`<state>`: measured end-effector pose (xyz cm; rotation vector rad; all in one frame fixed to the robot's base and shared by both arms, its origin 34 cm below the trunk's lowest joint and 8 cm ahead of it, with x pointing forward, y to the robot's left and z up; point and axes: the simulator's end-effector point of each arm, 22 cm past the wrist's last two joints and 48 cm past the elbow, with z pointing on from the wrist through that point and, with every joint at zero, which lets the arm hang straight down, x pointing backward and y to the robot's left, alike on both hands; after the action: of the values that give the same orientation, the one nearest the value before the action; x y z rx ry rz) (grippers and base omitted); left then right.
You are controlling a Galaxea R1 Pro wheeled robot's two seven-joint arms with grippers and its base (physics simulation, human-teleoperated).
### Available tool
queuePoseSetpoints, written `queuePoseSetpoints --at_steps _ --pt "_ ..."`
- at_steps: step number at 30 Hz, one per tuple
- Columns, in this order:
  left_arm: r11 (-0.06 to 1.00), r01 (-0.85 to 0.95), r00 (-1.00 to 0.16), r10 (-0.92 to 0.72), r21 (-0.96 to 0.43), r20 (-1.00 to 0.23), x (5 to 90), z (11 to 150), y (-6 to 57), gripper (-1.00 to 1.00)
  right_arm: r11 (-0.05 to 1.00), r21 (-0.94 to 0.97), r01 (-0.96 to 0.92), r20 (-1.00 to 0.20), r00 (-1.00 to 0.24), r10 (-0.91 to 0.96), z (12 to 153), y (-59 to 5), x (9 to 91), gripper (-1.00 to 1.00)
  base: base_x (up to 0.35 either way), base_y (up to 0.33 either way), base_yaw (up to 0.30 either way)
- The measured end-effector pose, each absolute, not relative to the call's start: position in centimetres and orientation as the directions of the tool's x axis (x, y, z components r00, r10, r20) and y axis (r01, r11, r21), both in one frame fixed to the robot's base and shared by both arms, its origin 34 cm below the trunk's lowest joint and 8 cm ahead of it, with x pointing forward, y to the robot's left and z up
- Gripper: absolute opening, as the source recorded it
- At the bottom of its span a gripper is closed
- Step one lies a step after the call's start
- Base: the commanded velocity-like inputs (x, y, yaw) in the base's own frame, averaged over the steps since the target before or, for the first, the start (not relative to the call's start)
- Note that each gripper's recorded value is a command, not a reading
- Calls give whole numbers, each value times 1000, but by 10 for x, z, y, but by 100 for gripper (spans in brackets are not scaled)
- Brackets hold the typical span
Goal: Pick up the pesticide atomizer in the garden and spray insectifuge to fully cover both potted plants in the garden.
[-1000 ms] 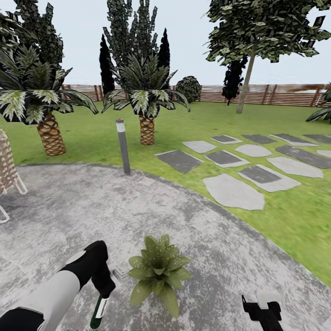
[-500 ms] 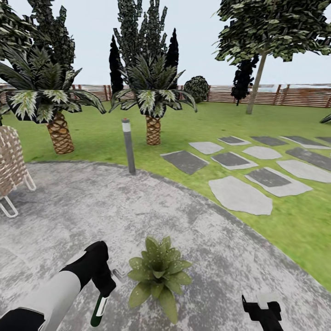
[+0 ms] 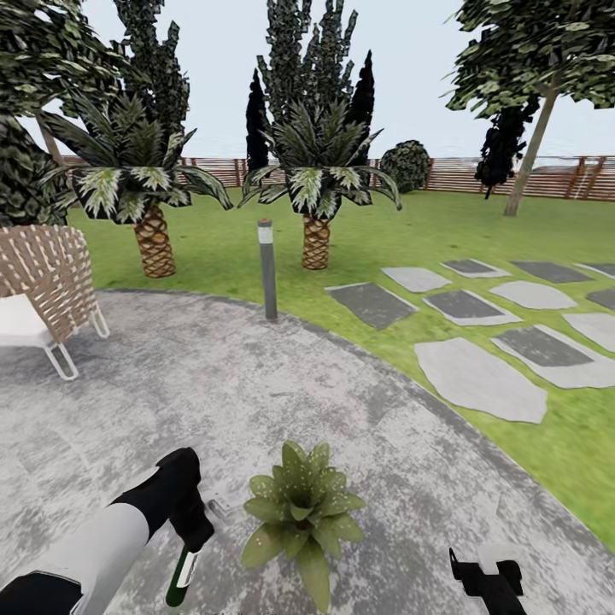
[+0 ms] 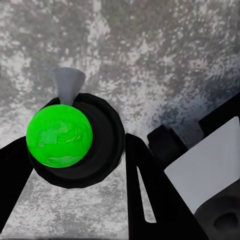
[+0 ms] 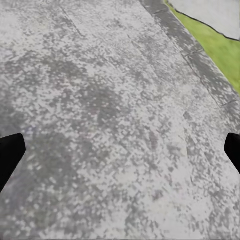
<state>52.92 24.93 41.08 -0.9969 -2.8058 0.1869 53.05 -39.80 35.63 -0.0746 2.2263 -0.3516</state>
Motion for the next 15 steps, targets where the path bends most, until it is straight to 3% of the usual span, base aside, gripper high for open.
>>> queuePoseSetpoints --at_steps 7,15 --pt "775 610 -768 630 -166 115 526 409 256 -100 959 -277 67 -757 -630 -174 356 -398 531 100 0 -1 241" --pt "792 596 -794 606 -131 51 537 399 229 -100 958 -278 65 -756 -630 -177 356 -399 530 100 0 0 20"
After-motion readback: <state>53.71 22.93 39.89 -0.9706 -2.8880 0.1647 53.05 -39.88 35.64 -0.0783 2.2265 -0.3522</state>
